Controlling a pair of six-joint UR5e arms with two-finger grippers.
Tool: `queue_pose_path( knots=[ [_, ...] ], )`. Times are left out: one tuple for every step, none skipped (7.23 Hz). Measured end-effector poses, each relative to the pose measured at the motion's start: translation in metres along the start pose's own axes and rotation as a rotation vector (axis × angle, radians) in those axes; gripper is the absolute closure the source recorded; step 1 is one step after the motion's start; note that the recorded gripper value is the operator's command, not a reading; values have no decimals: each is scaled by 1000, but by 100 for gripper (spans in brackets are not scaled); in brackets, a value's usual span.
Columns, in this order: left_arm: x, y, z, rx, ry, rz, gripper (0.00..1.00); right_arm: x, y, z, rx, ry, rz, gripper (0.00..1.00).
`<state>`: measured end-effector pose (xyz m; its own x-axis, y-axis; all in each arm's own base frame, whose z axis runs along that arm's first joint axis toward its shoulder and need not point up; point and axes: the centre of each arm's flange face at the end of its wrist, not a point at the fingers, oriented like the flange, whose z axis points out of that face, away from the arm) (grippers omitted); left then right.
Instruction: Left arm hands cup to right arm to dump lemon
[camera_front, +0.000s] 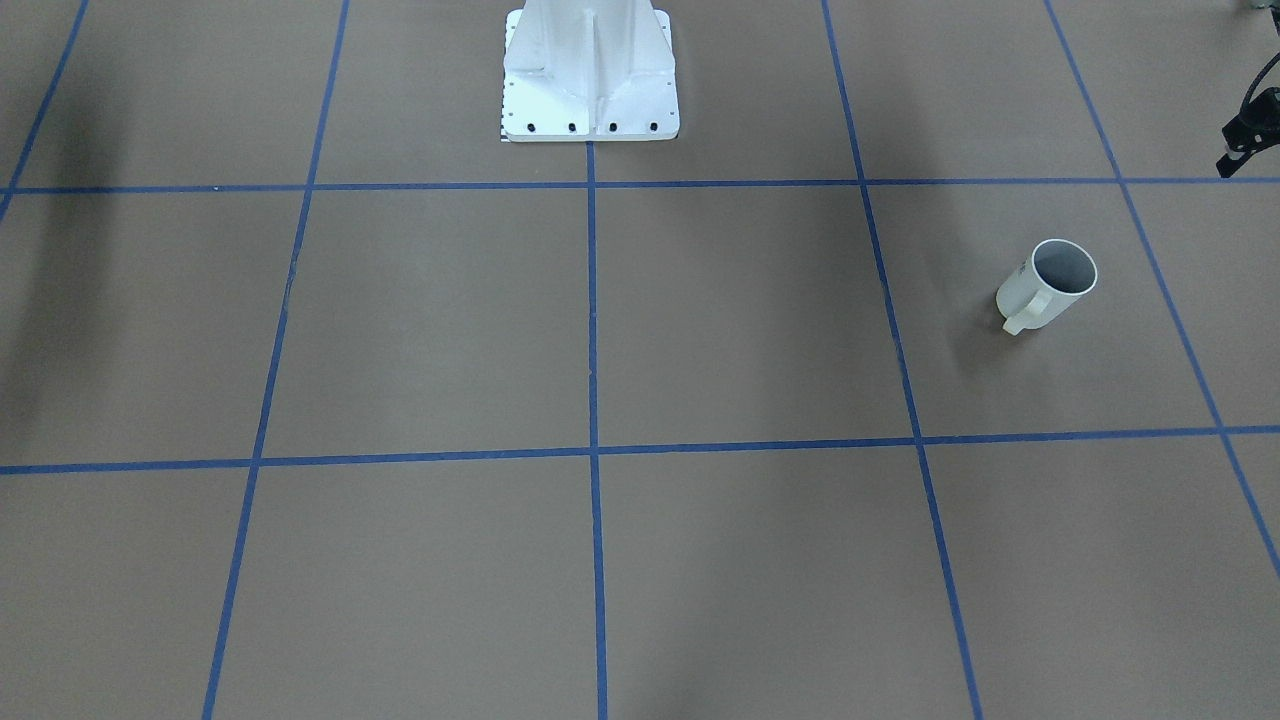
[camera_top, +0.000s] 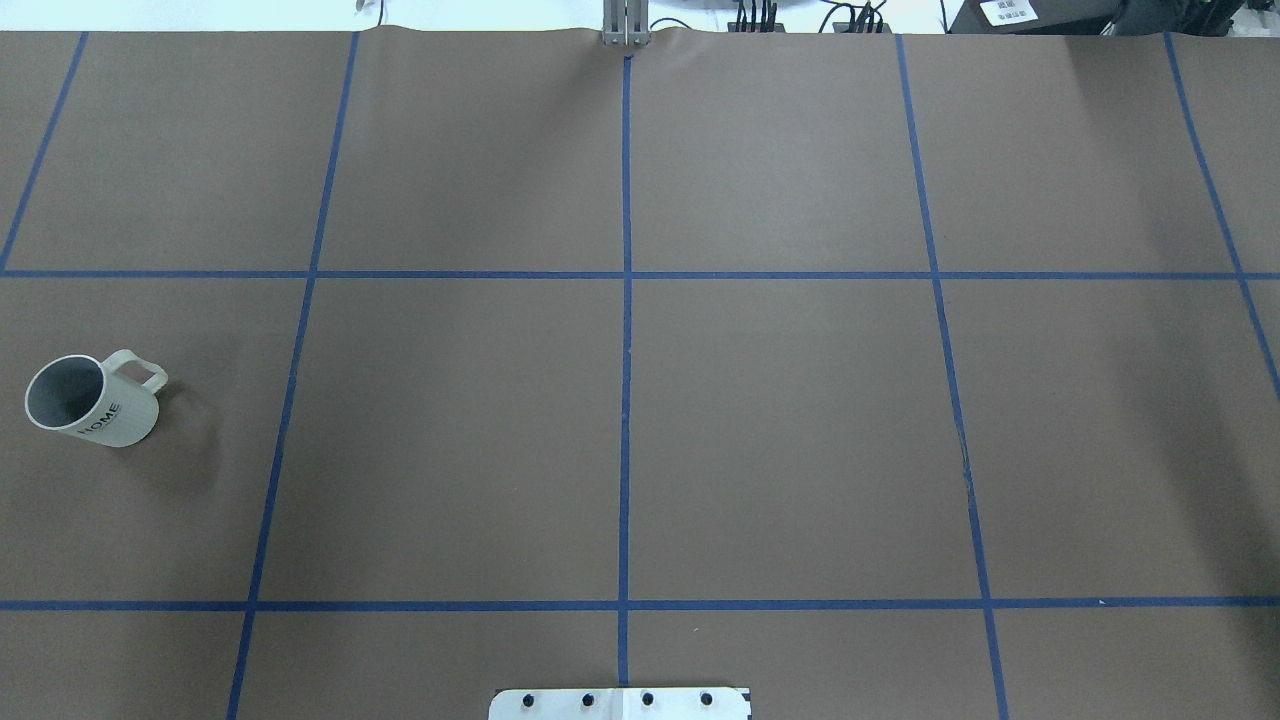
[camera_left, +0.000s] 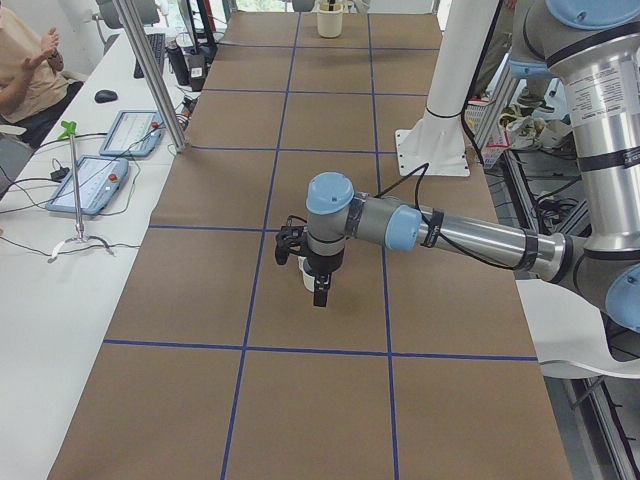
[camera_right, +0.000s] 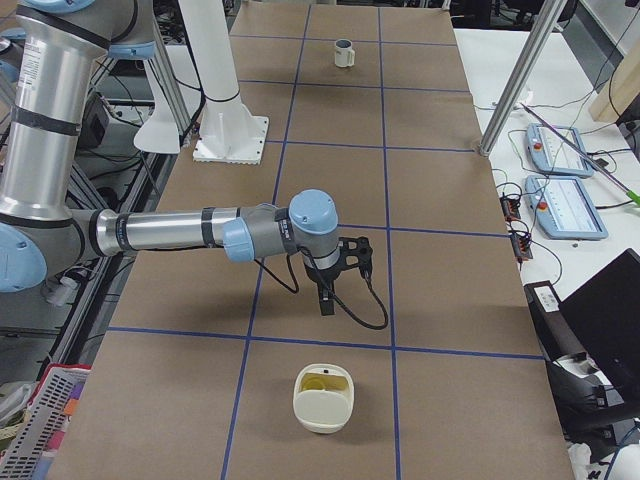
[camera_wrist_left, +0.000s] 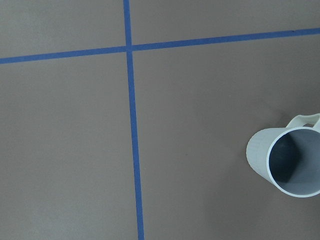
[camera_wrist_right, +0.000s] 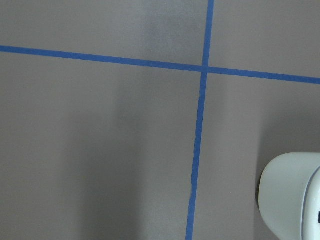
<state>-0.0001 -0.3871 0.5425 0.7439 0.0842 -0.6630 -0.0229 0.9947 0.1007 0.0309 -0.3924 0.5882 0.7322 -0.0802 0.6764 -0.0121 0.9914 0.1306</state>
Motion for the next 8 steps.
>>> queue_pose_path(
  knots=[
    [0,1,-1,0,1,1,0,1,1,1,-3,2,3,0],
    [0,7,-2,0,1,-1,0,2,2,2,-5,3,5,0],
    [-1,12,-3,-3,1,-4,0,3,3,3,-8,5,7,0],
    [0,10,-2,-2,1,-1,0,4,3,5,-11,7,10,0],
    [1,5,-3,3,3,2,0,6,2,6,-15,8,14,0],
    [3,1,-3,7,4,2,0,8,1,9,-19,8,21,0],
    [4,-2,-5,12,5,3,0,8,0,9,-19,8,27,0],
    [5,-3,-6,14,5,4,0,8,-1,9,-17,8,28,0]
  ],
)
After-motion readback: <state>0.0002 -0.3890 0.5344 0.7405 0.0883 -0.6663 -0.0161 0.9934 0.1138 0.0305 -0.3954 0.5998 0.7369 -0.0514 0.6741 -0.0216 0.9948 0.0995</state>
